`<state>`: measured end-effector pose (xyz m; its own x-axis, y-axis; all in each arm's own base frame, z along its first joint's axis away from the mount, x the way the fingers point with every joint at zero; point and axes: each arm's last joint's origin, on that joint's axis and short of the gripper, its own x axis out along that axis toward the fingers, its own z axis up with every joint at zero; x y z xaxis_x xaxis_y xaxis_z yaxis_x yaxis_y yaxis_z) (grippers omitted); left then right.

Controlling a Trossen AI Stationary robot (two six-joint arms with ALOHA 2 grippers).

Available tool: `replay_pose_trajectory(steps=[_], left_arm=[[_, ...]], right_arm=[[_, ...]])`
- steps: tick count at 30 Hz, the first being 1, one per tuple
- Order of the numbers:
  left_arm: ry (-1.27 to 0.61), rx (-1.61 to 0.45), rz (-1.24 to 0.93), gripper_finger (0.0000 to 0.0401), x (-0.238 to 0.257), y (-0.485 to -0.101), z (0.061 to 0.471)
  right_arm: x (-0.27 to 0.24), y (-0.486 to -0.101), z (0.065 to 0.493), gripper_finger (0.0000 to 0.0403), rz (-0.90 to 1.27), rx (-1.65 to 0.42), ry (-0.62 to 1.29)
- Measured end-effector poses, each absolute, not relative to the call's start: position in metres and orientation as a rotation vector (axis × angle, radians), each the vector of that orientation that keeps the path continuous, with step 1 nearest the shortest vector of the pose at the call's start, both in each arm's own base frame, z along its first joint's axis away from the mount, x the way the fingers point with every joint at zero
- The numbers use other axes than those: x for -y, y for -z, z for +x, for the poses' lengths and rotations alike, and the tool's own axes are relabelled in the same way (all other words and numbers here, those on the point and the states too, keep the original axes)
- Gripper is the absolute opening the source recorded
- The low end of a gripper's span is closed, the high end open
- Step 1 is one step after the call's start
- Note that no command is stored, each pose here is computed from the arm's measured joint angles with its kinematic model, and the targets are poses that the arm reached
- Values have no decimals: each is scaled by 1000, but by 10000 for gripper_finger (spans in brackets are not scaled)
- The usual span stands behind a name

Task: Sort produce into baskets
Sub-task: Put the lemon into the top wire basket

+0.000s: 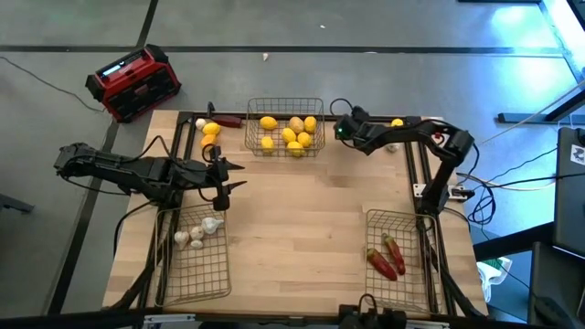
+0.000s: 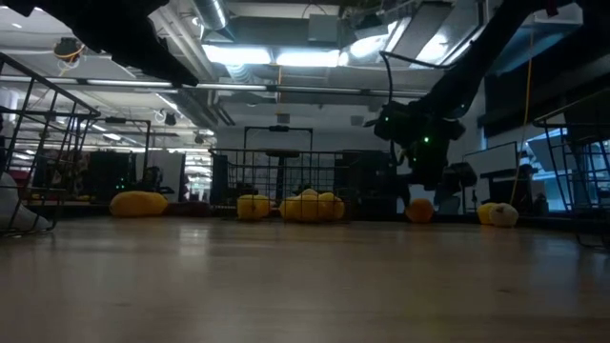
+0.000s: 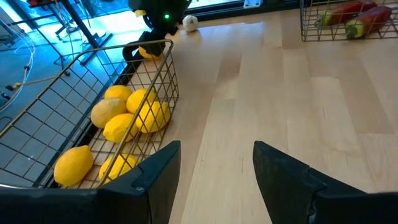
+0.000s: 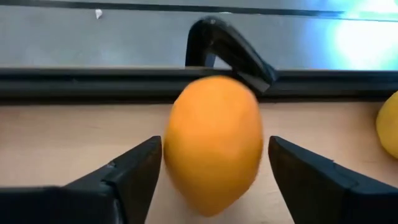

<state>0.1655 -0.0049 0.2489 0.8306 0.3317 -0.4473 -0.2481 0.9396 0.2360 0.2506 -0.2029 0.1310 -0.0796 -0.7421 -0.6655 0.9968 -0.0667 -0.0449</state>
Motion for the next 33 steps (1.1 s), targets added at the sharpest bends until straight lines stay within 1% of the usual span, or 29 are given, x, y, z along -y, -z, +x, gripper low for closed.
replay_pose_trajectory(steps=[5, 10, 12, 14, 19, 22, 28, 33], left_arm=[[-309, -504, 171, 198, 5, -249, 165], [-307, -506, 180, 198, 5, -249, 165], [-305, -507, 185, 198, 5, -249, 165], [-305, -507, 186, 198, 5, -249, 165], [-306, -507, 185, 198, 5, -249, 165], [-306, -507, 184, 198, 5, -249, 165], [-311, -503, 163, 198, 5, -249, 165], [-311, -503, 162, 198, 5, -249, 165]], right_arm=[[203, -116, 252, 281, 577, -640, 1570], [204, -117, 253, 279, 578, -637, 1559], [204, -117, 253, 272, 577, -635, 1560], [204, -117, 253, 255, 574, -635, 1562], [204, -117, 253, 197, 569, -638, 1562], [203, -117, 253, 179, 570, -639, 1561], [197, -119, 257, 182, 566, -641, 1532], [185, -134, 264, 179, 534, -624, 1480]])
